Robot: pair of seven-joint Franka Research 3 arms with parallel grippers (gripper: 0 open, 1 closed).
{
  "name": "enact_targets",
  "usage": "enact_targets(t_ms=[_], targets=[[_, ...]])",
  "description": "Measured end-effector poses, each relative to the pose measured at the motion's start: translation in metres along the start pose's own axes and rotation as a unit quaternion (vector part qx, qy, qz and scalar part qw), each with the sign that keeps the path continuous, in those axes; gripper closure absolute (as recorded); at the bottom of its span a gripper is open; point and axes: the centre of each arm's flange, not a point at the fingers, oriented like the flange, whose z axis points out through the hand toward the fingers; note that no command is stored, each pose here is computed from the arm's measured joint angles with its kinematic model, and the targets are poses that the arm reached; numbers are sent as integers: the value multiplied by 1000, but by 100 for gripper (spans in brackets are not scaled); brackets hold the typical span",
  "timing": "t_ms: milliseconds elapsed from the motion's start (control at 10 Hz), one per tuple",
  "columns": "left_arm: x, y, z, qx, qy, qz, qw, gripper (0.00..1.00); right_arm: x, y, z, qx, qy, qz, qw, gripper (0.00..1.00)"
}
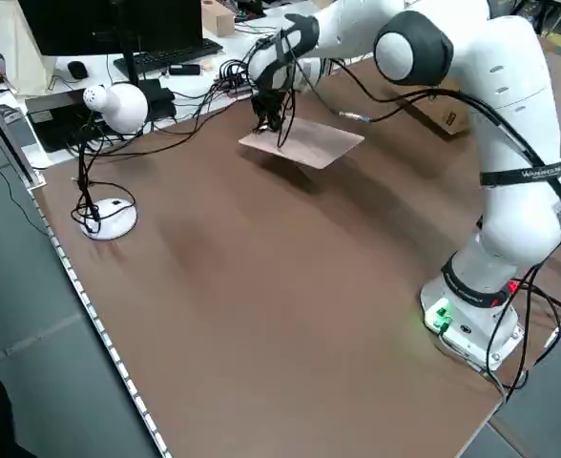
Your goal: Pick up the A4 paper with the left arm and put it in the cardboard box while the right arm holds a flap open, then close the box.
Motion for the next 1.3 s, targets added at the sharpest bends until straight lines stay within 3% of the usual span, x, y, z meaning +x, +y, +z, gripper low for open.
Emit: enact_targets(t_ms=[700, 1300], targets=[[-11, -48, -121, 73, 26, -75, 994, 97, 39, -26, 13, -11, 8, 9, 1000, 94], [-19, -68, -189, 82, 15, -100, 991, 97, 66, -43, 41, -18, 10, -2, 1000, 94]])
